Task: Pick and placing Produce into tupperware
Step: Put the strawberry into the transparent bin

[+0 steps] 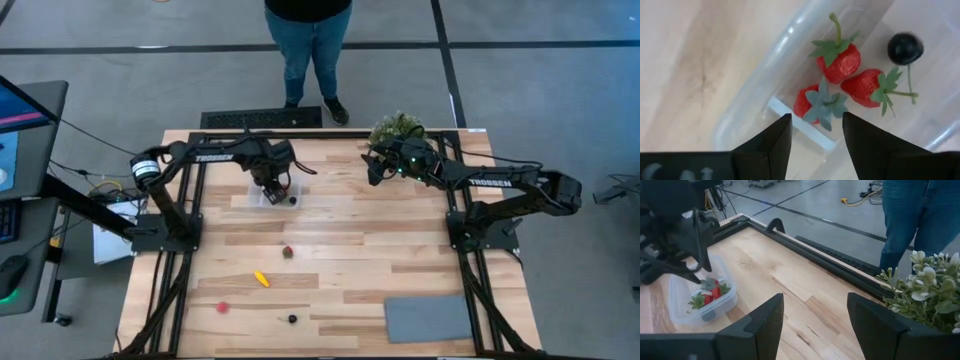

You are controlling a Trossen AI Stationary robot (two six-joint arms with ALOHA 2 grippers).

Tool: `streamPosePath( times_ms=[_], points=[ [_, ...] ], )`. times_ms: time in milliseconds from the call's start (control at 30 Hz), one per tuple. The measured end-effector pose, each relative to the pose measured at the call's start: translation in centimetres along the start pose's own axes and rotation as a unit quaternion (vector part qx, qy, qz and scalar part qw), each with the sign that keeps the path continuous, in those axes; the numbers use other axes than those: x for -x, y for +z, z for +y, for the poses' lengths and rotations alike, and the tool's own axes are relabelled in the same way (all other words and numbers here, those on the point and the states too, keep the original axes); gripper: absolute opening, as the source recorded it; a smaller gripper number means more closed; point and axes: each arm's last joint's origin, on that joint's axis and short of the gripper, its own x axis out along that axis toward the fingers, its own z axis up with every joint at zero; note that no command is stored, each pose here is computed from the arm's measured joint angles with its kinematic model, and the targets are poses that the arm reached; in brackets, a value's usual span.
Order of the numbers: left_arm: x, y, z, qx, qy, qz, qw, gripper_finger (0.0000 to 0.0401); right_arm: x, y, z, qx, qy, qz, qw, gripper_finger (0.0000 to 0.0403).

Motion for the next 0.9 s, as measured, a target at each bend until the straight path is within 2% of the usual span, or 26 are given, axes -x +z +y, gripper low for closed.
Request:
streamPosePath(
  times_ms=[100, 333, 533, 767, 900],
  points=[
    [1.4, -0.2, 0.0, 0.0, -0.002, -0.015, 1.0, 0.0167, 0.0, 0.0, 0.0, 0.0, 0.0, 0.0, 1.0, 0.0244],
    [6.7, -1.3, 0.2, 0.007, -0.02, -0.109, 0.994, 0.0167, 0.0, 0.0, 0.1, 0.001, 0.001, 0.0, 1.0, 0.0244],
    [10.3, -3.3, -0.5, -0.002, -0.103, -0.162, 0.981, 0.0167, 0.0, 0.2, 0.1, 0.024, 0.003, -0.01, 1.0, 0.0244],
    [11.2, -4.4, -3.0, -0.029, -0.191, -0.149, 0.97, 0.017, 0.0, 0.8, 0.2, 0.021, 0.01, -0.038, 0.999, 0.0244],
    [11.4, -5.0, -5.4, -0.079, -0.19, -0.155, 0.966, 0.02, 0.0, 0.8, 0.2, 0.022, 0.01, -0.04, 0.999, 0.0244]
  ],
)
